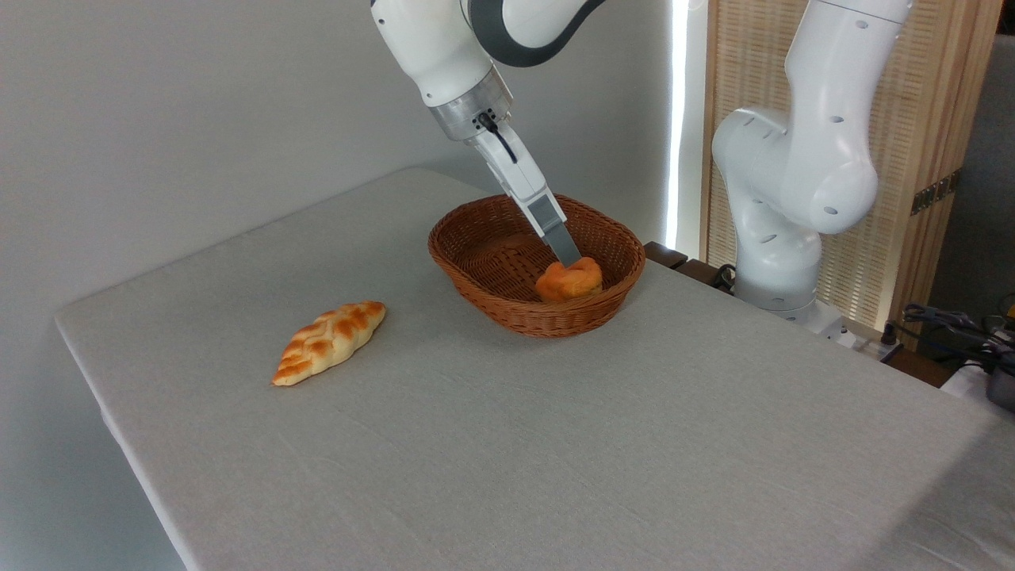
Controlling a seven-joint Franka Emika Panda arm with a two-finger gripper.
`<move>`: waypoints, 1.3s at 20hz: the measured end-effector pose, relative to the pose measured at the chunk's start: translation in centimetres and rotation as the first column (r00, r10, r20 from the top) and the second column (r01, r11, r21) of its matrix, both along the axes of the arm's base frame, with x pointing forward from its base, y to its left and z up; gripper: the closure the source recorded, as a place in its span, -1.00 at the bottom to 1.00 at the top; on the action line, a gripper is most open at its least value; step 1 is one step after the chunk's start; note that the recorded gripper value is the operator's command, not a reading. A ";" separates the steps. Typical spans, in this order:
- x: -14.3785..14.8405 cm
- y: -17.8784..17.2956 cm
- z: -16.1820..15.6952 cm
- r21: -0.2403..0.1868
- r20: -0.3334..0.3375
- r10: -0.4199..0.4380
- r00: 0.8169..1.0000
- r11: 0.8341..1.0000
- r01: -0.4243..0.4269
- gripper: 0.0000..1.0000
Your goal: Put bread into the basket
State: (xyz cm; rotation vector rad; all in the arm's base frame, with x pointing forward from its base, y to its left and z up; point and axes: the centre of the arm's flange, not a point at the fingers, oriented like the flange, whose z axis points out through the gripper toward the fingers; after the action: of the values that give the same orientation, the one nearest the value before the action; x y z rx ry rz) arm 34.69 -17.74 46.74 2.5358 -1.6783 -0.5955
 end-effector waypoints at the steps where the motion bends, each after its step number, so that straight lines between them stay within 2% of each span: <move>1: 0.1 0.0 0.2 -0.003 0.007 0.001 1.000 1.000 -0.001 -1.00; 3: 1.0 -0.3 1.8 -0.024 0.048 0.007 0.999 1.000 -0.006 -1.00; 5: 3.1 -0.2 5.1 -0.052 0.117 0.058 0.991 0.997 -0.052 -1.00; 8: 7.7 1.4 10.3 -0.100 0.216 0.163 0.963 0.985 -0.144 -1.00; 11: 12.2 3.2 13.2 -0.128 0.272 0.233 0.934 0.970 -0.205 -1.00; 15: 16.4 5.1 16.5 -0.179 0.329 0.295 0.897 0.952 -0.247 -1.00; 19: 18.9 7.3 17.7 -0.204 0.347 0.348 0.871 0.934 -0.292 -1.00; 26: 20.6 11.7 16.9 -0.207 0.345 0.419 0.840 0.907 -0.367 -1.00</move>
State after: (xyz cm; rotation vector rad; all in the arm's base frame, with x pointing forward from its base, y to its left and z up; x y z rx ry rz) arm 55.26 -6.07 63.62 2.9048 -1.1472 0.0495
